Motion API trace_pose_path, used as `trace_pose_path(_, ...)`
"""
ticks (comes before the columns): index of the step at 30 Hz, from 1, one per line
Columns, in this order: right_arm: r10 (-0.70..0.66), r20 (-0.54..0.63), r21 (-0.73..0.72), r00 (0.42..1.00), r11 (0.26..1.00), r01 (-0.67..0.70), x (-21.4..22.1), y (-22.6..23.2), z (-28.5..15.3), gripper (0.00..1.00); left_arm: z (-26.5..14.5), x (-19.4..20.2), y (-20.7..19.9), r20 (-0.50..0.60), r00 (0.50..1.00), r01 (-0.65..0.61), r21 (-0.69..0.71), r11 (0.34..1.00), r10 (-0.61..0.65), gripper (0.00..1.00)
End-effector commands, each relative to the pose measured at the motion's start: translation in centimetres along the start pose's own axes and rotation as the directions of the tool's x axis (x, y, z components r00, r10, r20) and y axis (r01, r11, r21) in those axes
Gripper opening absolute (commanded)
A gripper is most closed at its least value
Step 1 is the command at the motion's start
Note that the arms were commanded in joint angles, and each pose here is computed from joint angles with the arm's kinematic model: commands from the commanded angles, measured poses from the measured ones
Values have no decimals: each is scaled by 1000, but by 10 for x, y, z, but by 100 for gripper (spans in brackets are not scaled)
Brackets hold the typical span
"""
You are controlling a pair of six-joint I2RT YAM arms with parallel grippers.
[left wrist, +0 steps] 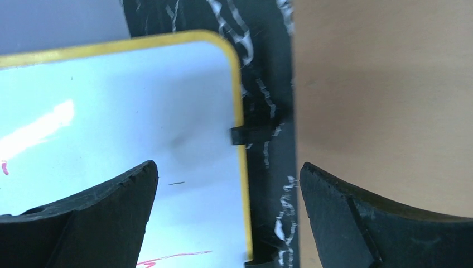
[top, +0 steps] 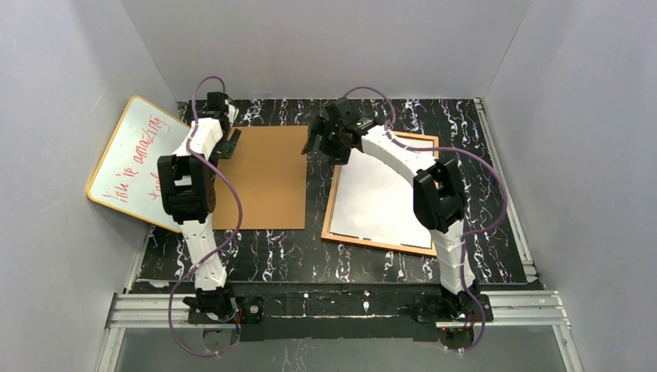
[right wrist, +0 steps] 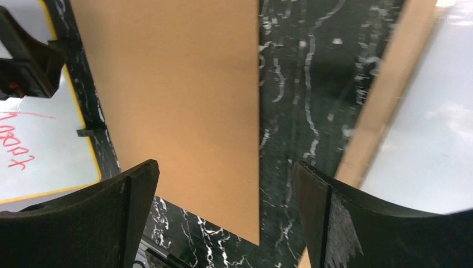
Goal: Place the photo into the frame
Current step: Pick up the photo frame item at the center of the board.
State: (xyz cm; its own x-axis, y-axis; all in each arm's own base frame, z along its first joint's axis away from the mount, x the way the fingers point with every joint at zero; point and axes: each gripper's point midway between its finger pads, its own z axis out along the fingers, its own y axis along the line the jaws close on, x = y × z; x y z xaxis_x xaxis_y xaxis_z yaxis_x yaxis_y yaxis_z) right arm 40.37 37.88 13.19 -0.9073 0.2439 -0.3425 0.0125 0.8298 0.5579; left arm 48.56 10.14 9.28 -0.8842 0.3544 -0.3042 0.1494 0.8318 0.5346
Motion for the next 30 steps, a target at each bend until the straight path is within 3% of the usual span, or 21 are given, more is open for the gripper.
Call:
trace_pose_path(1,-8,-30,-84,1000,996,5,7,25,20,97,3,25,25,-57,998,-43,-97,994,37,95)
trace_pose_path(10,5,-94,-93,996,996,-14,27,22,59,95,4,38,53,-78,995,-81,-280,956,62,89)
trace_pose_path(16,10,-87,-71,996,997,-16,33,15,67,95,12,43,36,-68,995,-89,-221,971,76,88)
trace_pose_path(25,29,-83,-12,996,999,-30,41,-2,75,94,28,56,-25,-60,989,-139,-61,988,136,89)
trace_pose_path(30,39,-71,13,997,999,-39,43,-10,74,94,24,44,-62,-22,981,-194,7,981,194,89)
